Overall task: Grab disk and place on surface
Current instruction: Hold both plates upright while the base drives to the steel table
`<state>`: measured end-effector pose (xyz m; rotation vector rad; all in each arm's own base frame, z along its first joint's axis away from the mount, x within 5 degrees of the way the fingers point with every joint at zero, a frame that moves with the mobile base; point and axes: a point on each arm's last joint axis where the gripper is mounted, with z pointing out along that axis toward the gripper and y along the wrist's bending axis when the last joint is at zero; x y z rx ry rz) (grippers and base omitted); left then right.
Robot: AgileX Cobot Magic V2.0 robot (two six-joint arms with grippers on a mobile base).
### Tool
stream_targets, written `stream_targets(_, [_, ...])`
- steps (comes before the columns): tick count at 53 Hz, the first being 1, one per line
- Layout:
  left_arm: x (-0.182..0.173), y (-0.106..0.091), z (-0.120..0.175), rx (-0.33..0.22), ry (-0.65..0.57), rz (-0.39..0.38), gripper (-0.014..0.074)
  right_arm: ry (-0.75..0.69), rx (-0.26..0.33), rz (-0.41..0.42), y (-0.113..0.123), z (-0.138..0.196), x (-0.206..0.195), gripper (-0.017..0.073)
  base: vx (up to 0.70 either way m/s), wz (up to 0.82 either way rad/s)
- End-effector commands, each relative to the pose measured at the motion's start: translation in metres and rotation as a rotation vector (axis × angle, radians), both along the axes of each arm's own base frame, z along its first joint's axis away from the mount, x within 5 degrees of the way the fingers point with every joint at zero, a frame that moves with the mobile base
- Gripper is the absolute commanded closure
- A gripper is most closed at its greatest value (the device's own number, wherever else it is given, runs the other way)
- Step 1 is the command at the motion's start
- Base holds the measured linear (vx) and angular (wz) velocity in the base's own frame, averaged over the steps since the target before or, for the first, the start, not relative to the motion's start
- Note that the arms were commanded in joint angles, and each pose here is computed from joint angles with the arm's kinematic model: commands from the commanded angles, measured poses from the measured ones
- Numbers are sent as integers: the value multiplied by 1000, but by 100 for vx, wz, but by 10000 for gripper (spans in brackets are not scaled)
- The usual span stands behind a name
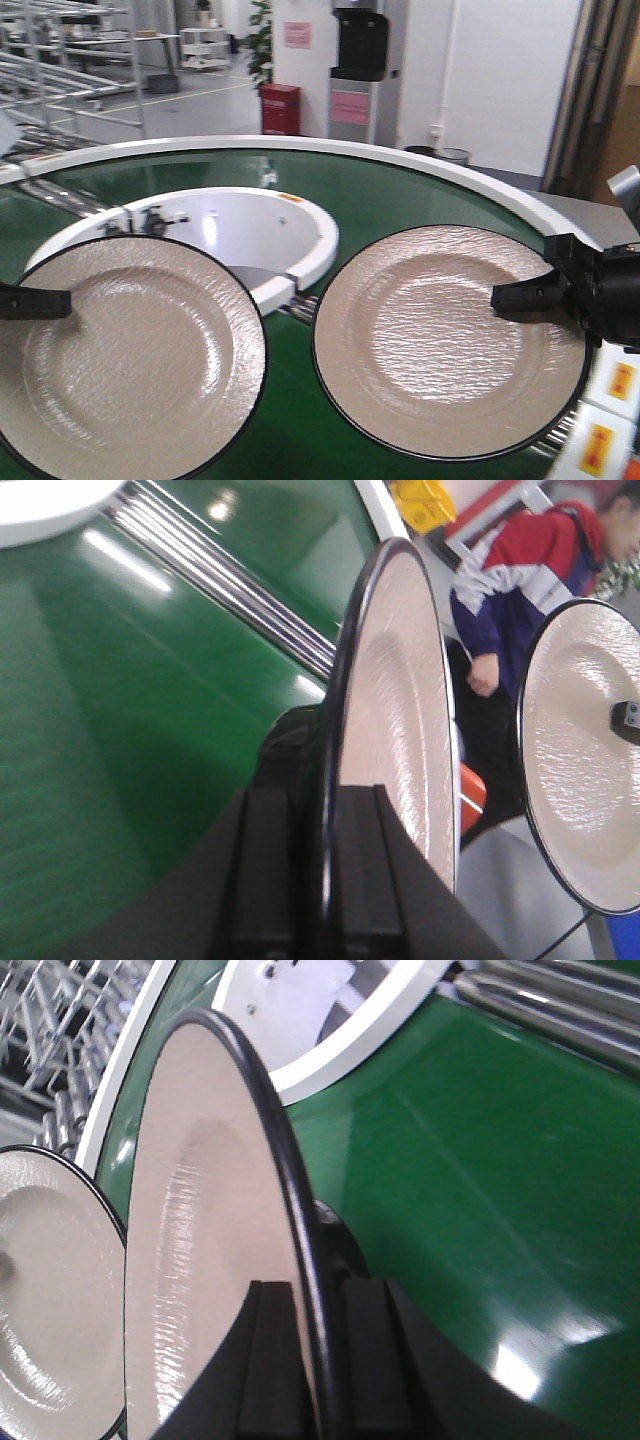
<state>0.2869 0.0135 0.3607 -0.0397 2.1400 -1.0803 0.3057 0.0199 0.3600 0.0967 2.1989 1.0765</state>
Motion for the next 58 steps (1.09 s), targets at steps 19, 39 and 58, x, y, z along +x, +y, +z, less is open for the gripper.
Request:
stream_targets(19, [-6, -6, 30, -125, -97, 9, 602, -99, 98, -26, 3, 31, -8, 568, -14, -53])
stream_targets(39, [-6, -6, 30, -125, -97, 9, 602, -99, 98, -26, 3, 31, -8, 568, -14, -54])
stream_targets(58, [-7, -6, 30, -125, -96, 7, 602, -99, 98, -26, 3, 31, -8, 568, -13, -56])
